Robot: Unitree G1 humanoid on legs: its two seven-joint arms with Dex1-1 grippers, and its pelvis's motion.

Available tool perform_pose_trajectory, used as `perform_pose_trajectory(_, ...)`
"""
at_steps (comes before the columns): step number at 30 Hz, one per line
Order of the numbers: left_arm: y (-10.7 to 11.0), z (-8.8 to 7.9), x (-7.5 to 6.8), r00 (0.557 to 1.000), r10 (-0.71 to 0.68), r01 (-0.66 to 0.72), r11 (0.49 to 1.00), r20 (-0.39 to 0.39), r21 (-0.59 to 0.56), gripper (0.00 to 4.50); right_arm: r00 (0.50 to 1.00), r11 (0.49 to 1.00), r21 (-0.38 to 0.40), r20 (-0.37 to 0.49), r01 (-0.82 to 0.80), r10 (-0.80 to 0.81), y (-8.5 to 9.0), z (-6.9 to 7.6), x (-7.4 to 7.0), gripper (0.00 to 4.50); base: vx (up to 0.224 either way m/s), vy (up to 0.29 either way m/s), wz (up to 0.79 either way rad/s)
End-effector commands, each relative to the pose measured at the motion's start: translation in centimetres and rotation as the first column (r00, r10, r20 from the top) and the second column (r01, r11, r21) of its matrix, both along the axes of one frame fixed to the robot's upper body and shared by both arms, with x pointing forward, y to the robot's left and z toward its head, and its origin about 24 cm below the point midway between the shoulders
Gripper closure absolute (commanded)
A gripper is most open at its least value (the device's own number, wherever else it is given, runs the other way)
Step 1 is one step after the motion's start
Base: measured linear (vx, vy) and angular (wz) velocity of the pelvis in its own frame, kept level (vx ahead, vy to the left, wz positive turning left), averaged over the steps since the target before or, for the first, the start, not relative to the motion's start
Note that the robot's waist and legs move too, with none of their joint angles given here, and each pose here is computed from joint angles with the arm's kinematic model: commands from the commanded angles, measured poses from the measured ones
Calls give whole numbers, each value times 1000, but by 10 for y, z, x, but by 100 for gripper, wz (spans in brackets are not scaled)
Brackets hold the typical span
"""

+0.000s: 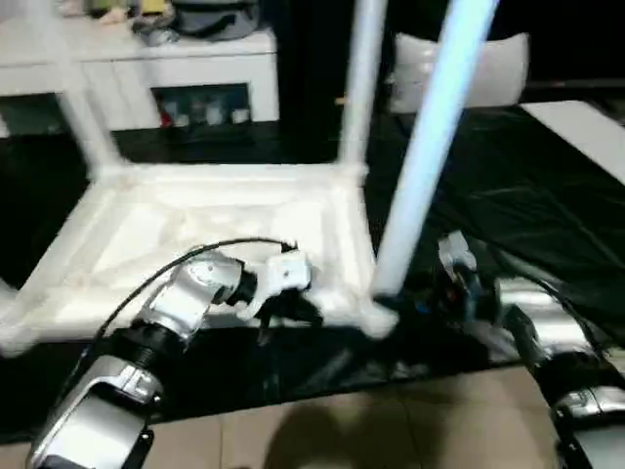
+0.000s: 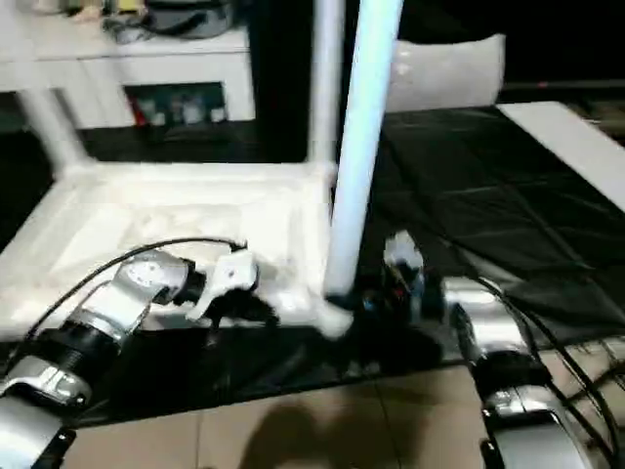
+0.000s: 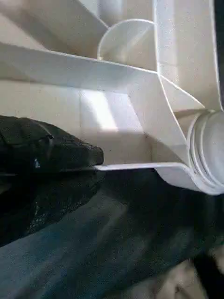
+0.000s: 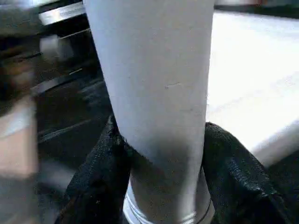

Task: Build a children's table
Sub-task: Rotate leg to tighten

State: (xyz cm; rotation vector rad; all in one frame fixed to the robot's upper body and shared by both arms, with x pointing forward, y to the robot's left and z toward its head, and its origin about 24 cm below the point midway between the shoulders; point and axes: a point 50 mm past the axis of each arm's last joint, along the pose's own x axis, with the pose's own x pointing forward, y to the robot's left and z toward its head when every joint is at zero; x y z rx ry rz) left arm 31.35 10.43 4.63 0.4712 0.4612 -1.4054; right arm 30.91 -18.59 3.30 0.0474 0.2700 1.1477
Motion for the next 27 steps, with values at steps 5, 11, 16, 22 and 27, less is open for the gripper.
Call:
perform_pose_trajectory(5, -49, 21, -3, 998, 32, -21, 986, 60, -168, 450, 930, 929, -95, -58, 358, -364, 3, -25, 9, 256, 0, 0, 0)
perform_pose_trajectory(11, -79, 25, 6, 958, 277, -253, 940, 78, -230, 450, 852, 851, -40, 28, 524, -523, 63, 10, 23, 256, 0, 0, 0)
perform_pose_trajectory(16, -75, 24, 7, 953, 275, -247, 948, 124, -203, 450, 872, 875, 49, 68, 482, -485, 70, 32, 21, 181, 0, 0, 0)
perform_pose_trajectory(22, -54, 23, 10, 951, 258, -228, 957, 171, -179, 450, 881, 888, 24, 117, 459, -458, 48, 41, 6, 122, 21, -6, 1)
perform_pose_trajectory(27, -40, 21, 8, 964, 195, -168, 974, 180, -153, 450, 917, 924, -20, 131, 382, -377, 25, 43, -4, 83, 0, 0, 0)
